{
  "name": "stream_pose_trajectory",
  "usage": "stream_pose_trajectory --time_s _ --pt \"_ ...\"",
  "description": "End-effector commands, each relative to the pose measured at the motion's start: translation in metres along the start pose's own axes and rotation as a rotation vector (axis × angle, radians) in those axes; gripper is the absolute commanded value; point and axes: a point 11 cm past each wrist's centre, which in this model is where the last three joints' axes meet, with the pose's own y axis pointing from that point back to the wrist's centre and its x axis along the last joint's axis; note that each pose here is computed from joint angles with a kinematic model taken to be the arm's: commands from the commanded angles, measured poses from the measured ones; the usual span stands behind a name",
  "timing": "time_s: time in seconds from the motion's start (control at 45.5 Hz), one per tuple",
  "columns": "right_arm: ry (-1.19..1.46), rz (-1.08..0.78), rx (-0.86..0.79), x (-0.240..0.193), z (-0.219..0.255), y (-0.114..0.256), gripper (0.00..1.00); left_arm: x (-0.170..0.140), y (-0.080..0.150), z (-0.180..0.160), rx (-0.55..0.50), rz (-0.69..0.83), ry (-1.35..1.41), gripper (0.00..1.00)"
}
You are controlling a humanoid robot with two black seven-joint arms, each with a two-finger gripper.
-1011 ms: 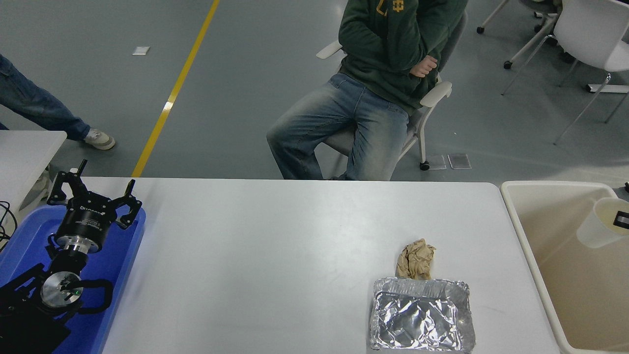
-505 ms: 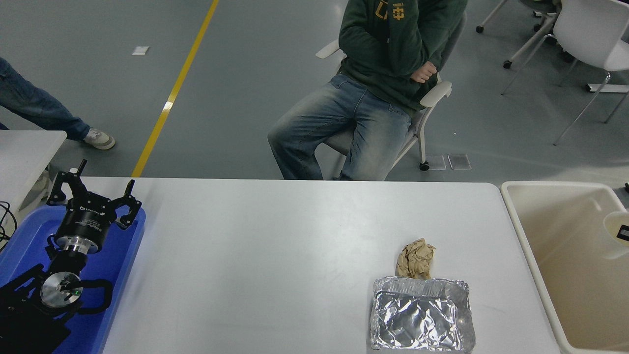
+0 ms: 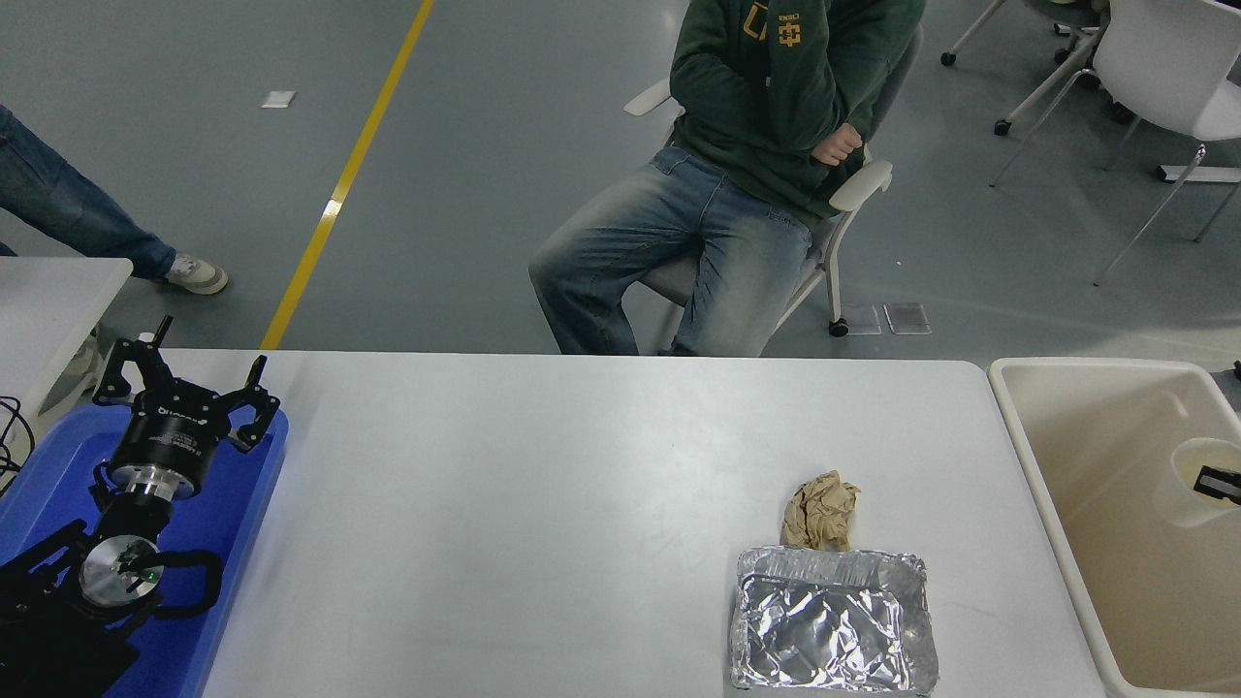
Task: Clean the table surface
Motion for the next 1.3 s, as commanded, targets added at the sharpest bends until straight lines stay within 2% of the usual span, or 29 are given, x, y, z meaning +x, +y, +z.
stream_pose_trajectory --time_s 0.0,0.066,0.11,0.176,0.198,0.242,0.286,1.121,1.275 --pt "0.004 0.012 -0.008 -0.003 -0.002 -0.001 0.0 0.0 0.0 0.0 -0.001 0.0 0.0 1.0" --pt "-0.003 0.017 -0.015 -0.002 0.0 -0.001 0.0 0.0 0.0 0.0 0.001 0.0 0.0 1.0" --pt "-0.008 0.027 -0.023 0.002 0.002 -0.001 0.22 0.0 0.0 0.0 0.001 0.0 0.0 1.0" --pt "0.0 0.038 -0.034 0.005 0.006 -0.001 0.7 0.0 0.0 0.0 0.001 0.0 0.0 1.0" --pt "-0.003 0.04 -0.036 0.006 0.006 0.0 0.81 0.0 0.0 0.0 -0.001 0.0 0.0 1.0" --pt "-0.007 0.034 -0.037 0.006 0.006 -0.001 0.87 0.0 0.0 0.0 0.001 -0.001 0.001 1.0" --pt "0.0 0.033 -0.037 0.006 0.006 0.0 1.0 0.0 0.0 0.0 0.001 0.0 0.0 1.0" --pt "-0.029 0.065 -0.041 0.014 0.007 0.0 1.0 0.0 0.0 0.0 0.002 0.001 -0.001 1.0" --pt "-0.103 0.074 -0.043 0.015 0.007 0.0 1.0 0.0 0.0 0.0 0.002 0.001 -0.001 1.0"
